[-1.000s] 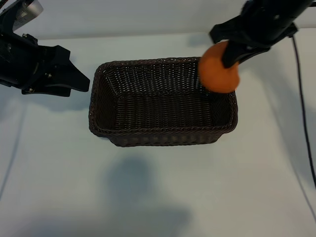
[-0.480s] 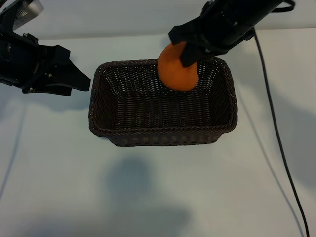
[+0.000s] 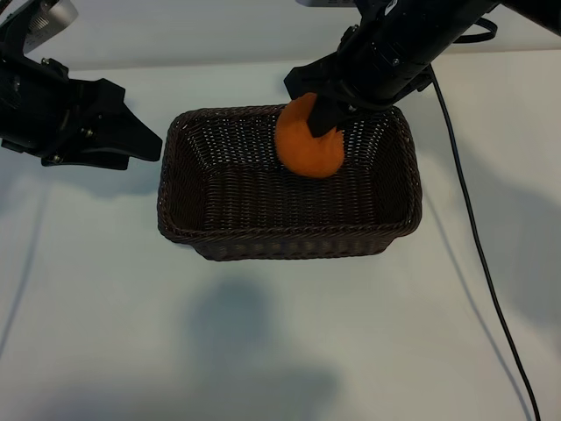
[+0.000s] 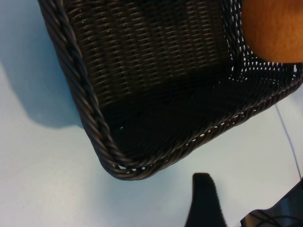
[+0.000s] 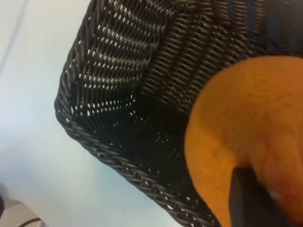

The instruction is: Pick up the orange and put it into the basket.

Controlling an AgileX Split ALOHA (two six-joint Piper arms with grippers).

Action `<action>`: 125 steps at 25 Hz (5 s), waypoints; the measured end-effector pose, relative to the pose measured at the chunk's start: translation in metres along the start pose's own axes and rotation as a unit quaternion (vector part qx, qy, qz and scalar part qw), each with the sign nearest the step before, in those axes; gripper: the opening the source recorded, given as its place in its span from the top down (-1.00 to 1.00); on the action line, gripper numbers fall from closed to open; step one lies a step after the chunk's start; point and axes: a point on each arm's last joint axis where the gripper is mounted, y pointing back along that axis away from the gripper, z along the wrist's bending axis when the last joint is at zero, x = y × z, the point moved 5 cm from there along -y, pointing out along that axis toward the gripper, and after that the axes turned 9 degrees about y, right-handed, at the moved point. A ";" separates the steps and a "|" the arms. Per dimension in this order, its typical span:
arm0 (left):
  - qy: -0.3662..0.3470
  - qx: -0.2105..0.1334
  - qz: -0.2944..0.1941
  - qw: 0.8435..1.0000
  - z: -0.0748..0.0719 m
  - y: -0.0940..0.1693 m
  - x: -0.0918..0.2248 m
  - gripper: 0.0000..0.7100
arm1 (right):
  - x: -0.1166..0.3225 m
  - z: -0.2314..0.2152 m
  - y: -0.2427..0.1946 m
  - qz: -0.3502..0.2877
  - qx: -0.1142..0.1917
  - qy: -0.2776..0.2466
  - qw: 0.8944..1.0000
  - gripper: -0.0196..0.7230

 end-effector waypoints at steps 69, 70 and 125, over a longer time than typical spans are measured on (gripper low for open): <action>-0.004 -0.002 -0.010 1.000 0.000 0.000 -0.003 -0.48 | 0.018 0.011 0.034 0.042 0.011 0.065 0.997 -0.28; -0.004 -0.002 -0.010 1.000 0.000 0.000 -0.003 -0.48 | 0.018 0.012 0.037 0.040 0.013 0.067 0.997 -0.28; -0.003 0.000 -0.008 1.000 0.000 0.000 -0.002 -0.48 | 0.032 -0.112 0.144 -0.054 0.096 -0.073 0.991 0.07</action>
